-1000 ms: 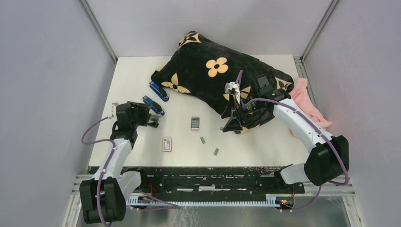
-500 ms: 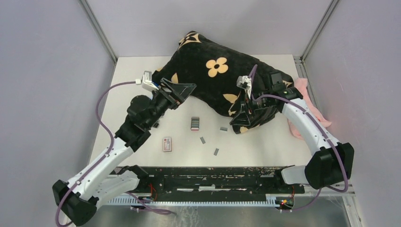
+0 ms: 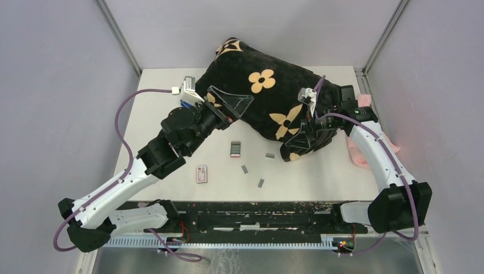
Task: Unload the staples from the stapler
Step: Place the stapler at the center of the board, then adjust the staple box at the center of the board.
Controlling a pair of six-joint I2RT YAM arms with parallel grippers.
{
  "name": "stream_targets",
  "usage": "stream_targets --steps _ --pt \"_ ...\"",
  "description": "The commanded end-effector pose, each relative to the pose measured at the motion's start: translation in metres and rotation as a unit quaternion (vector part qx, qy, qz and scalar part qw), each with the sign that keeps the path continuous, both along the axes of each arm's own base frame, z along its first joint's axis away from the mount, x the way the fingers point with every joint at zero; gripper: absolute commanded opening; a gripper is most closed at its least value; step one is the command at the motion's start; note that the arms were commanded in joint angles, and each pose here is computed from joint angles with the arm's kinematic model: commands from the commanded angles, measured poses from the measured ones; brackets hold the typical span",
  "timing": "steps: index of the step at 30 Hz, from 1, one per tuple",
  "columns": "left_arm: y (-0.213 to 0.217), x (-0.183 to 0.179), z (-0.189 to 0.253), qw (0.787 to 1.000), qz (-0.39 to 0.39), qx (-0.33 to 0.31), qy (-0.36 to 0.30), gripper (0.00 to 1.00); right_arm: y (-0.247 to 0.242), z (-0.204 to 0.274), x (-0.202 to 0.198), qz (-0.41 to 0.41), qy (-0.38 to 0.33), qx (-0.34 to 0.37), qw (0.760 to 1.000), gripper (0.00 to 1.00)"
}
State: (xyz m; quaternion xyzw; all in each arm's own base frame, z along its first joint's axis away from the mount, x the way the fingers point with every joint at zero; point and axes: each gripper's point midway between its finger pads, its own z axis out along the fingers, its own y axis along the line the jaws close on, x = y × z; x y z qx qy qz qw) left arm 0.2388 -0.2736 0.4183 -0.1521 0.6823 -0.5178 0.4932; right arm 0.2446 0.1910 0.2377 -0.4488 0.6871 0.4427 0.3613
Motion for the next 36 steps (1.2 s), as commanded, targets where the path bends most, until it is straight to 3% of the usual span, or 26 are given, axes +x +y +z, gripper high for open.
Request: stream_targets --steps 1,8,11,18,24,36 --pt "0.009 0.004 0.027 0.999 0.023 0.01 -0.023 0.97 -0.004 0.011 0.003 0.001 -0.028 0.017 0.999 0.88" --pt "-0.003 0.006 0.023 0.999 0.008 0.026 -0.023 0.97 -0.006 0.008 0.003 -0.001 -0.027 0.017 0.999 0.89" --pt "0.0 0.01 0.008 0.997 0.015 0.064 -0.042 0.98 -0.006 0.008 0.004 -0.002 -0.026 0.018 1.0 0.88" --pt "0.024 0.003 -0.083 0.971 0.016 0.207 -0.117 0.99 -0.005 0.012 0.0 -0.002 -0.036 0.027 0.999 0.88" --pt "0.036 -0.02 -0.121 0.959 -0.017 0.217 -0.179 0.99 -0.004 0.02 -0.005 -0.002 -0.045 0.041 0.998 0.89" --pt "0.022 -0.013 -0.187 0.96 -0.041 0.251 -0.118 0.99 -0.007 0.026 -0.009 -0.011 -0.071 0.059 0.996 0.89"
